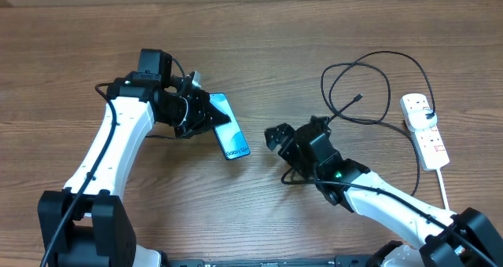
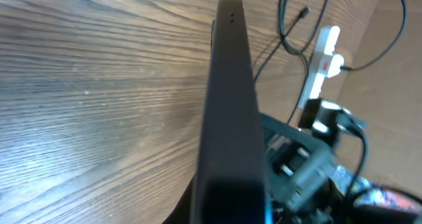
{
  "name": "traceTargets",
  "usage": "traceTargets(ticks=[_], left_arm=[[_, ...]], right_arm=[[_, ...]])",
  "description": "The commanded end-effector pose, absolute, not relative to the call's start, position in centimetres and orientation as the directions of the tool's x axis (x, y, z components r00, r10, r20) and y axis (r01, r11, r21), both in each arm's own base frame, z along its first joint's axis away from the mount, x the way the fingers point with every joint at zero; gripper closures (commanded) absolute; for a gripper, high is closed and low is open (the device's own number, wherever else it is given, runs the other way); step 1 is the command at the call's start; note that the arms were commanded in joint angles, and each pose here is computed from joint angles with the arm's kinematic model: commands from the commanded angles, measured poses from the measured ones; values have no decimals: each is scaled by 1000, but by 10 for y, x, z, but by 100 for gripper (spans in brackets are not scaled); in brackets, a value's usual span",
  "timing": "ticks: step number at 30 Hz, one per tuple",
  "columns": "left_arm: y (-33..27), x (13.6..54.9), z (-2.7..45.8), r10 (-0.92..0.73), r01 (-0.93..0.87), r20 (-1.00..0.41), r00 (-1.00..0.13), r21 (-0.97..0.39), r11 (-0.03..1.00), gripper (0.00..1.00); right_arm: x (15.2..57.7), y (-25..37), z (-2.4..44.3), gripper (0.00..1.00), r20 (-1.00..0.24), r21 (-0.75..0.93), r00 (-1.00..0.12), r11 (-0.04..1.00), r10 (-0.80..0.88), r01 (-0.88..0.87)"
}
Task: Plug charger to phone and switch on socket
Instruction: 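Release the phone from the right gripper and withdraw it, then move the right gripper to the black USB-C cable end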
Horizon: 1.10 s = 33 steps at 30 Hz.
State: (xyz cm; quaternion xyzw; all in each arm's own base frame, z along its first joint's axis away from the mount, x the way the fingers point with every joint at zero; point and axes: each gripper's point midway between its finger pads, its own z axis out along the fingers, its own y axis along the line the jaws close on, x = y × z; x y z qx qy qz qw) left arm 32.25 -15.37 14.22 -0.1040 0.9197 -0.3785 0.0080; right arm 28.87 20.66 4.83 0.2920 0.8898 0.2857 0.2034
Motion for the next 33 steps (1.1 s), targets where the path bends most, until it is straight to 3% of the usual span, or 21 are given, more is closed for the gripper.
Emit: traceTargets(ticks=[1,7,12,16,23,33], left_arm=[[-169,319,149,-127,-116,42,-991,-738,665,96],[-178,320,150,-102,-79,14,-995,-743,665,96],[-180,319,150,-96,-75,14,-995,-743,666,96],[-180,320,151,-96,-70,8,-995,-743,665,96],[-181,325,152,-96,-51,-17,-995,-748,662,96],[-191,320,164,-112,-113,57,-992,-800,589,96]], right_arm=[[307,191,65,0,-223,600,-722,676,655,428],[312,155,91,0,-231,452,-744,746,627,488],[335,123,108,0,-355,387,-767,831,535,400],[345,92,109,0,-415,333,-726,834,549,440],[370,38,112,28,-498,296,-659,825,563,481],[407,1,85,30,-493,253,-638,800,591,545]])
